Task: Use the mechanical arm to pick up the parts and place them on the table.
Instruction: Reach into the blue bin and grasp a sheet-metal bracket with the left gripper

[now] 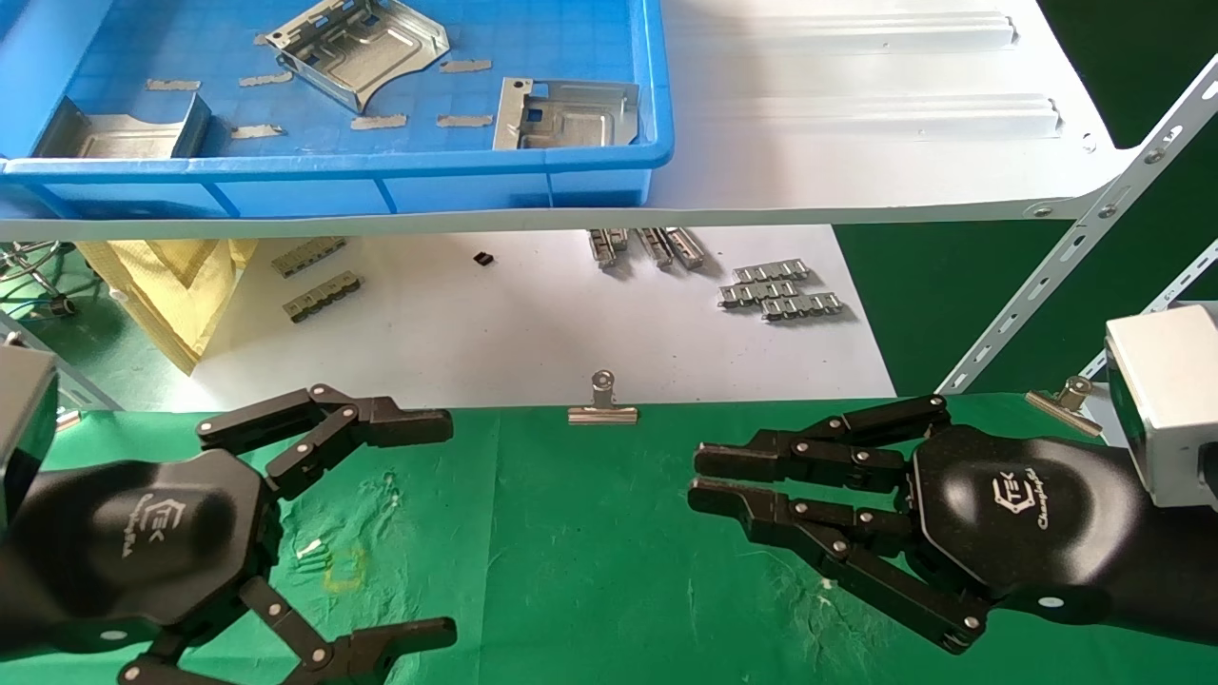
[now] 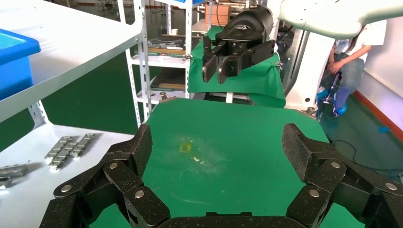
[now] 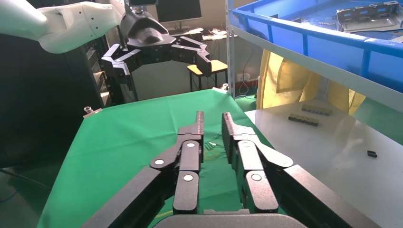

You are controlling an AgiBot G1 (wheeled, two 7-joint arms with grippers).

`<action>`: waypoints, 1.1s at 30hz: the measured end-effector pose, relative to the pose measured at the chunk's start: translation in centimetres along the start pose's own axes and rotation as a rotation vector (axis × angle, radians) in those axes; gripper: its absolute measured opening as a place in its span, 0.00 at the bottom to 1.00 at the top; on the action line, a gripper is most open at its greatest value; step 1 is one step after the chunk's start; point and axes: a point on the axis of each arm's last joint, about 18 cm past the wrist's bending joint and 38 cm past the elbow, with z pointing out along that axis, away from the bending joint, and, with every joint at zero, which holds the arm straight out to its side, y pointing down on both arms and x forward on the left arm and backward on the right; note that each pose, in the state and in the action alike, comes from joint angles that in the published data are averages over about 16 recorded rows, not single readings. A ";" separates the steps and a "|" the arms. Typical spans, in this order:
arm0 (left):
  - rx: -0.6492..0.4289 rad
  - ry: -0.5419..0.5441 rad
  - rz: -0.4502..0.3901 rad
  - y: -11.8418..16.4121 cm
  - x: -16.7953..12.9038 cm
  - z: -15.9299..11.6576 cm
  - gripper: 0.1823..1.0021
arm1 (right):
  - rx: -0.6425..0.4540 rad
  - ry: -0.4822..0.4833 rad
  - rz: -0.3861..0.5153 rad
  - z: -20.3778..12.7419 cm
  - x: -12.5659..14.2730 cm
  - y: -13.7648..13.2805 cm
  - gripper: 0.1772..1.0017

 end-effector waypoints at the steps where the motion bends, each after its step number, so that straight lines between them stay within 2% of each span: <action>1: 0.000 0.000 0.000 0.0 0.0 0.0 1.00 | 0.000 0.000 0.000 0.0 0.0 0.0 0.20; 5: 0.000 0.000 0.000 0.0 0.0 0.0 1.00 | 0.000 0.000 0.000 0.0 0.0 0.0 0.12; 12: 0.005 -0.010 0.021 -0.5 -0.4 0.0 1.00 | 0.000 0.000 0.000 0.0 0.0 0.0 0.05; 18: 0.014 -0.062 0.085 -2.3 -2.9 0.2 1.00 | 0.000 0.000 0.000 0.0 0.0 0.0 0.02; 25: 0.013 -0.216 0.189 -6.3 -10.1 0.7 1.00 | 0.000 0.000 0.000 0.0 0.0 0.0 0.03; 33: -0.026 -0.503 0.236 -10.9 -20.9 1.9 1.00 | 0.000 0.000 0.000 0.0 0.0 0.0 0.08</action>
